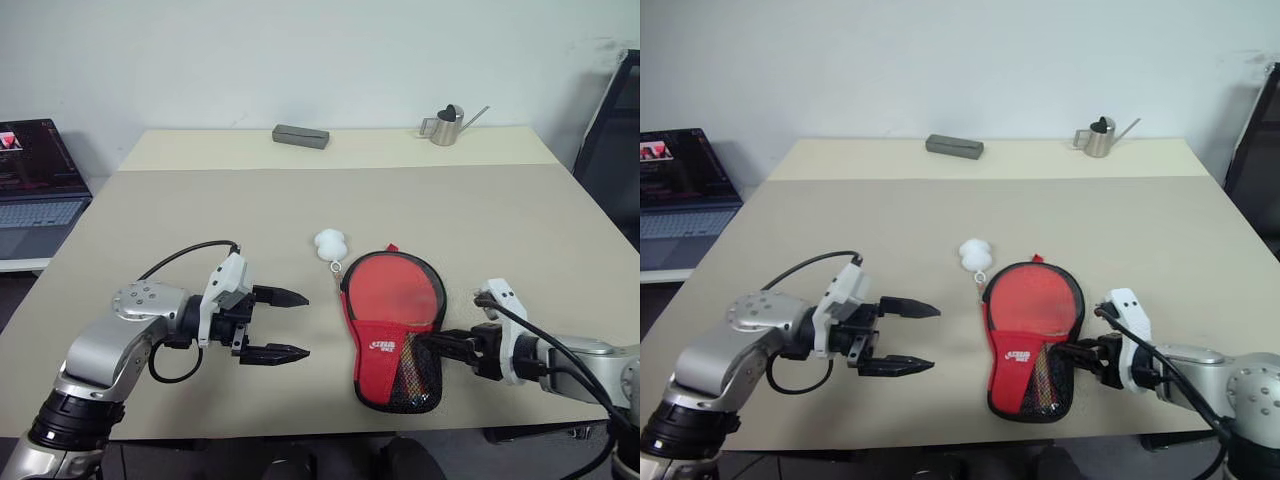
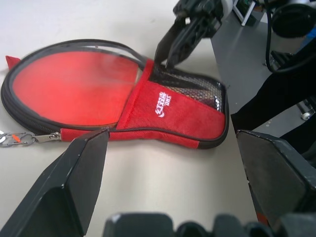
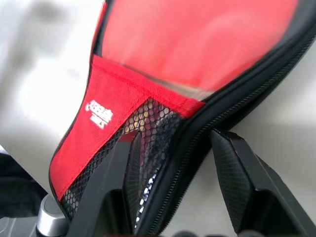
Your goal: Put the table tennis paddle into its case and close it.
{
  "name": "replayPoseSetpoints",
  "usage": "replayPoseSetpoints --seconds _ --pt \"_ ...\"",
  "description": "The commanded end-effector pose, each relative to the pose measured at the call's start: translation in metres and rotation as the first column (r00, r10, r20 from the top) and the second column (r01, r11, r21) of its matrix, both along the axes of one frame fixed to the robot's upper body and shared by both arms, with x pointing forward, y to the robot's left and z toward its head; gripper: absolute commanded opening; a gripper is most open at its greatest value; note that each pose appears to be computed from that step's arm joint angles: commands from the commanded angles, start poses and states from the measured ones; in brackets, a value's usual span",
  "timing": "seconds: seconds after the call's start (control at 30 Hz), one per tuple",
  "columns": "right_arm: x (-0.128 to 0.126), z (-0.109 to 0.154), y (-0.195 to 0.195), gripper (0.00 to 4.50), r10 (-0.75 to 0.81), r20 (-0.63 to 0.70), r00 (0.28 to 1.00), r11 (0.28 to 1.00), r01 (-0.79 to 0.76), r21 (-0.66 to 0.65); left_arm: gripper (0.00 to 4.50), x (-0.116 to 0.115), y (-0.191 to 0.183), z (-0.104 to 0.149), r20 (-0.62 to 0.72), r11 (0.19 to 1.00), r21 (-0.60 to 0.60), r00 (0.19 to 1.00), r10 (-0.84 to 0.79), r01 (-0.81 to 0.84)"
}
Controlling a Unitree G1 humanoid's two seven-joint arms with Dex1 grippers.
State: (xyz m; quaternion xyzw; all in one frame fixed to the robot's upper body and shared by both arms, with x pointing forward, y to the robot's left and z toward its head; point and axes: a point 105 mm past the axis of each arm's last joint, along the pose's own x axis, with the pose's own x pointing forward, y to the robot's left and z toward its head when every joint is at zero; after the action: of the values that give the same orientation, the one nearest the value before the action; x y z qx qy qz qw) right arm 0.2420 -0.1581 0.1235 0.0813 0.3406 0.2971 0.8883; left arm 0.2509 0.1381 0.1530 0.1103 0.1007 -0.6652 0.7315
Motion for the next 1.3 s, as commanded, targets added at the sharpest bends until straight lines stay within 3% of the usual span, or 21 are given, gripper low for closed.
replayPoseSetpoints --seconds 0.03,0.1,0.17,0.27,0.37,0.53,0.6,0.77,0.97,1.23,1.3 --pt "0.002 0.028 0.009 2.36 0.089 0.13 0.987 0.996 -0.092 0.016 4.5 -0.001 -0.002 0.004 0.024 1.0 -0.008 1.0 -0.006 0.007" --pt "0.0 0.032 0.013 2.36 0.123 0.143 0.982 0.991 -0.129 0.037 4.5 0.0 -0.001 0.004 0.027 1.0 -0.011 1.0 0.003 -0.003" --pt "-0.004 0.032 0.014 2.71 0.161 0.138 0.977 0.986 -0.167 0.029 4.5 0.0 -0.001 0.004 0.026 1.0 -0.012 1.0 0.009 -0.008" --pt "0.001 0.032 0.011 3.54 0.161 0.159 0.974 0.987 -0.163 0.004 4.5 -0.001 0.0 0.004 0.028 1.0 -0.011 0.999 0.014 -0.014" --pt "0.02 0.041 0.013 4.47 0.153 0.279 0.948 0.988 -0.148 -0.039 4.5 0.006 0.004 0.008 0.047 0.998 -0.022 0.997 0.055 -0.054" --pt "0.035 0.061 0.03 4.47 0.193 0.441 0.876 0.977 -0.213 -0.005 4.5 0.023 0.01 0.017 0.089 0.984 -0.071 0.982 0.168 -0.162" --pt "0.036 0.061 0.034 4.47 0.237 0.486 0.841 0.969 -0.24 -0.057 4.5 0.029 0.011 0.021 0.103 0.973 -0.099 0.97 0.22 -0.21" --pt "0.035 0.047 0.042 4.47 0.345 0.514 0.785 0.936 -0.33 -0.125 4.5 0.047 0.015 0.025 0.129 0.917 -0.167 0.915 0.383 -0.361" --pt "0.052 0.035 0.049 4.47 0.338 0.594 0.73 0.938 -0.315 -0.147 4.5 0.068 0.024 0.026 0.156 0.829 -0.218 0.82 0.551 -0.515" --pt "0.063 0.018 0.074 4.47 0.328 0.64 0.695 0.928 -0.364 -0.079 4.5 0.08 0.028 0.027 0.184 0.825 -0.195 0.806 0.562 -0.531" --pt "0.061 0.014 0.081 4.47 0.344 0.61 0.714 0.912 -0.41 -0.034 4.5 0.078 0.025 0.028 0.181 0.84 -0.188 0.823 0.538 -0.509"
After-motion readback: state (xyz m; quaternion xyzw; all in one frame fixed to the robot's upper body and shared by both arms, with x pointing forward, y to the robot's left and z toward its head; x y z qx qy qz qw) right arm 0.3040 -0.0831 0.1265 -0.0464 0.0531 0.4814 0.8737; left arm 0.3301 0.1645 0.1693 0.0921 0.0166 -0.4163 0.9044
